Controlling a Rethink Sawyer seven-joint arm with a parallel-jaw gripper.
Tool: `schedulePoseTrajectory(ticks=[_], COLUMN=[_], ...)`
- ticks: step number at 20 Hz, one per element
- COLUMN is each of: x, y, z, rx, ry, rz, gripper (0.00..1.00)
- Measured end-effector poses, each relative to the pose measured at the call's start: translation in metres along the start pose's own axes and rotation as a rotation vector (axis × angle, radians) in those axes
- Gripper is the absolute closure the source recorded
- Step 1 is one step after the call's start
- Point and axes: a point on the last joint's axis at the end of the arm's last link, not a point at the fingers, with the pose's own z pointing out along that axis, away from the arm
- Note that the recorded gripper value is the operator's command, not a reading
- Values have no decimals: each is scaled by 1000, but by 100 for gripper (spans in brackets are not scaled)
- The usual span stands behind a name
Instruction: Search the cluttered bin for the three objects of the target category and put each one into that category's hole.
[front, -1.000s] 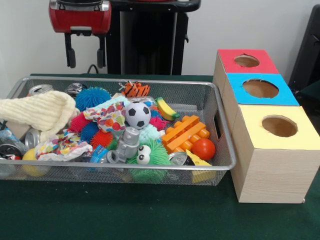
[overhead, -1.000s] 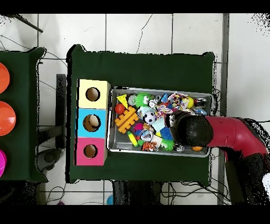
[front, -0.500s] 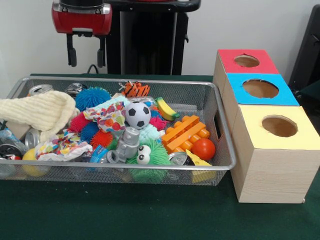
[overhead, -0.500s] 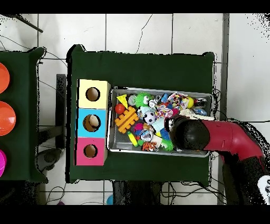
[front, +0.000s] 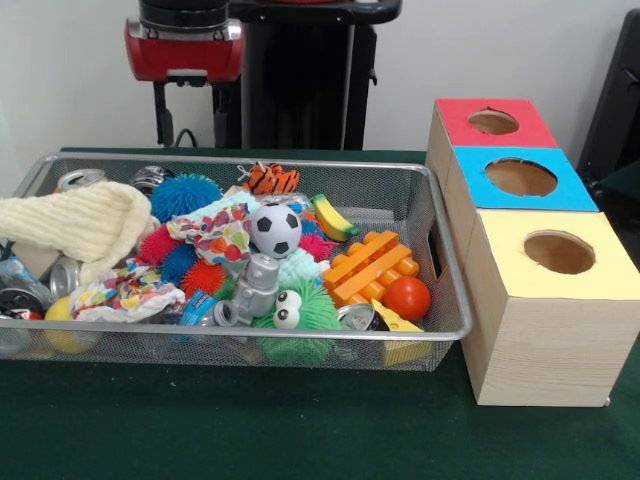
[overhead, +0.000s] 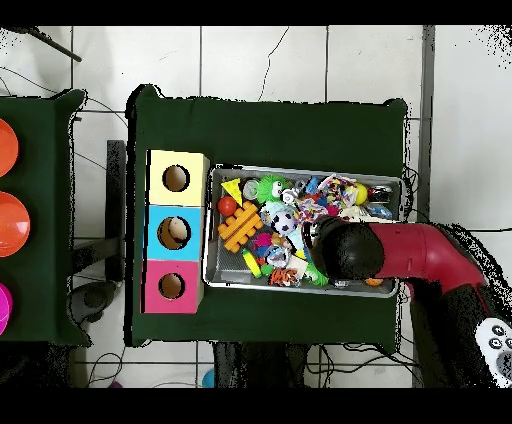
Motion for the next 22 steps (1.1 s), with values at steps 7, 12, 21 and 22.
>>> schedulePoseTrajectory(ticks=[7, 12, 21, 22], x=[-10, -15, -21, -21], y=[19, 26, 30, 30], z=[14, 15, 16, 16], rx=[-41, -54, -78, -78], ry=[-20, -33, -49, -49], rz=[-66, -89, -98, -98], gripper=[0, 0, 0, 0])
